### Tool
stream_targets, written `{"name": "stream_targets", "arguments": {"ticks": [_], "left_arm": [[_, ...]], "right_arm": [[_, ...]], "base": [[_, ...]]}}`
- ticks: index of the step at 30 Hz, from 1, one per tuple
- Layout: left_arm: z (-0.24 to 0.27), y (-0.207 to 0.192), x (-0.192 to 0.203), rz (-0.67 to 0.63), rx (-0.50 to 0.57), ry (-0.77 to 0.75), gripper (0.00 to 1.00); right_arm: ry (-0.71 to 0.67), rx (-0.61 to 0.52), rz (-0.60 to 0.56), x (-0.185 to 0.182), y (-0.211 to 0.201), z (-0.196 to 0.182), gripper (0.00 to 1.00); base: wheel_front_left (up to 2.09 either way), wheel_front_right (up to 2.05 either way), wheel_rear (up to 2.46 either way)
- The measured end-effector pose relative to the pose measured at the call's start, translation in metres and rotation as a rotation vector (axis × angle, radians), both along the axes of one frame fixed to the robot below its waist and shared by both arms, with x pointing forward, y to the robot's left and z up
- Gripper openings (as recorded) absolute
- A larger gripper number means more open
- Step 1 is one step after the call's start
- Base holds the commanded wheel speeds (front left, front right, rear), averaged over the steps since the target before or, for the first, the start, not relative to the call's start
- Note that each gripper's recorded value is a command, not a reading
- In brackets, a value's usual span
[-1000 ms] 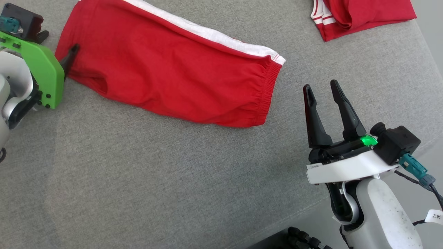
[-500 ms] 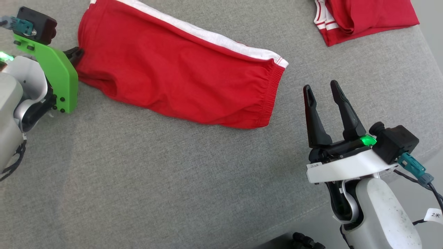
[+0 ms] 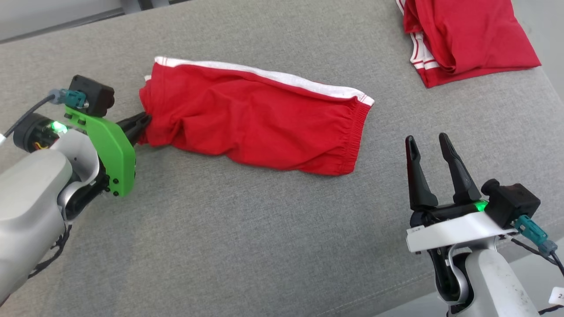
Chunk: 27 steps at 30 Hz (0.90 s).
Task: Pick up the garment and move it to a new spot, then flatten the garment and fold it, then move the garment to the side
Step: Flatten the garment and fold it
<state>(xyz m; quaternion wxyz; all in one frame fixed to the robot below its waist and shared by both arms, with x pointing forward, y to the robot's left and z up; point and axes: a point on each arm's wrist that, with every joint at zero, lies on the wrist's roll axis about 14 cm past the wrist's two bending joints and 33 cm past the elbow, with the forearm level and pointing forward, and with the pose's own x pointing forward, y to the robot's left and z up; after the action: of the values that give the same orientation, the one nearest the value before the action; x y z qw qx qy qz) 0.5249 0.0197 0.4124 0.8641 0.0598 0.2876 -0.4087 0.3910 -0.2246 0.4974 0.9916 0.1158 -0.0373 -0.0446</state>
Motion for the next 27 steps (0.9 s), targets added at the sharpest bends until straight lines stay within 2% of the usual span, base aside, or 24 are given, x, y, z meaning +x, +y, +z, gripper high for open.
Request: {"name": "stream_targets", "arguments": {"ticks": [13, 24, 25, 26, 27], "left_arm": [[0.018, 0.054, -0.052, 0.103, -0.032, -0.014, 0.00], [-0.002, 0.071, -0.091, 0.181, -0.065, 0.047, 0.00], [-0.002, 0.071, -0.091, 0.192, -0.074, 0.038, 0.12], [-0.001, 0.072, -0.090, 0.204, -0.082, 0.022, 0.62], [0.000, 0.073, -0.089, 0.213, -0.086, -0.002, 1.00]], "right_arm": [[-0.024, 0.025, 0.043, -0.015, 0.017, 0.007, 1.00], [-0.029, 0.023, 0.061, -0.019, 0.022, 0.010, 1.00], [-0.027, 0.024, 0.063, -0.019, 0.022, 0.010, 1.00], [-0.022, 0.024, 0.065, -0.019, 0.023, 0.009, 1.00], [-0.020, 0.025, 0.068, -0.018, 0.024, 0.008, 1.00]], "base": [[0.00, 0.00, 0.00], [0.00, 0.00, 0.00], [0.00, 0.00, 0.00], [0.00, 0.00, 0.00], [0.00, 0.00, 0.00]]}}
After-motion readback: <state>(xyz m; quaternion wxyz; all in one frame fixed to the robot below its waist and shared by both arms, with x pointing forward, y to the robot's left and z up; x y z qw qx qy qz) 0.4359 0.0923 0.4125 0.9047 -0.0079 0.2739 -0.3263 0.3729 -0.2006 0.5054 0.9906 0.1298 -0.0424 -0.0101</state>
